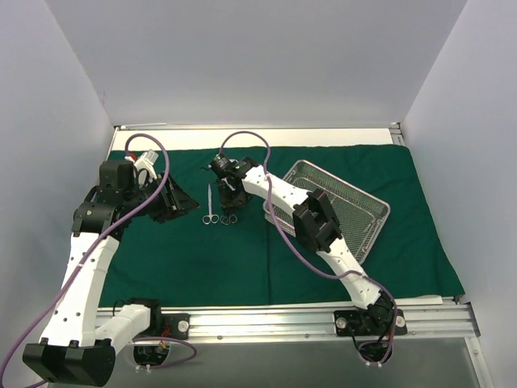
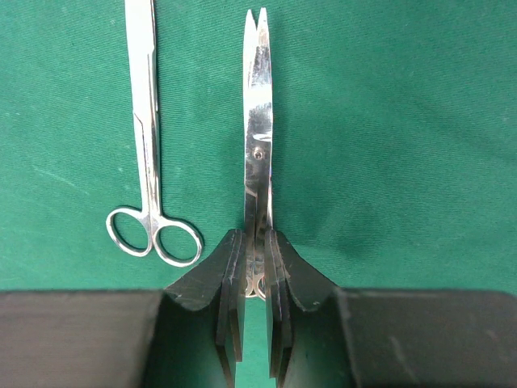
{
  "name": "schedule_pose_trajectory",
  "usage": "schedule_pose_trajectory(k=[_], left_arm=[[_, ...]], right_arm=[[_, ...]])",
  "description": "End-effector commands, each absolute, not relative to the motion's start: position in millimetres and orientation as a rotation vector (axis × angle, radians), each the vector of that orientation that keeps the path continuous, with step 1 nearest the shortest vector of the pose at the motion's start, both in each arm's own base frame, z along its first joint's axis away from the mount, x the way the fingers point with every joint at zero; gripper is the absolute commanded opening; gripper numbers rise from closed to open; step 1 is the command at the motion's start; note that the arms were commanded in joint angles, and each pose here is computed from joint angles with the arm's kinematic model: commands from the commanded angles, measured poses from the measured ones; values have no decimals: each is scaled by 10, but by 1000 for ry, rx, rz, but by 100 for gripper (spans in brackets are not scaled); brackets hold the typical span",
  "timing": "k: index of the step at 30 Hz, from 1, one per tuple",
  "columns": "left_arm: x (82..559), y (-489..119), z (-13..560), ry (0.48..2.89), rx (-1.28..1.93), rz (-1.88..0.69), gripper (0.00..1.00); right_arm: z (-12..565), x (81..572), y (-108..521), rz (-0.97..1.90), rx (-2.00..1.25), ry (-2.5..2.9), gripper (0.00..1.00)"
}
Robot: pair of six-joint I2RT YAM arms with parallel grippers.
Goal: Open and lay out the surgical kit
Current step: Place the medical item in the surgical kit, then pick up the medical item from the surgical kit.
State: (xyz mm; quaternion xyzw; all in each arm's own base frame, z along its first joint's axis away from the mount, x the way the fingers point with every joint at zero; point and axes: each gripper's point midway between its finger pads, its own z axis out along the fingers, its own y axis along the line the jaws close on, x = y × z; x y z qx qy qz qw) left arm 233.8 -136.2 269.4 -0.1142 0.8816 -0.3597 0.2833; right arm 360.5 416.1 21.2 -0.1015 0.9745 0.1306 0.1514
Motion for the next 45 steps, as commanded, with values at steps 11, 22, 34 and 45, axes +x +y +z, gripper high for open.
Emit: schedule_pose_trajectory(k=[11, 22, 34, 45], left_arm=[[2404, -1396, 2786, 2308, -278, -999, 58], [2394, -1393, 2775, 2309, -280, -1000, 58], [2391, -1411, 2774, 2310, -281, -1018, 58], [2410, -1425, 2763, 2309, -281, -1029, 58]], right_arm=[[280, 3582, 4126, 310, -359, 2785, 24], [609, 3766, 4086, 337, -341, 2707, 37], [427, 3956, 4064, 330, -383, 2692, 40], [303, 3975, 4103, 329, -398, 2697, 43]])
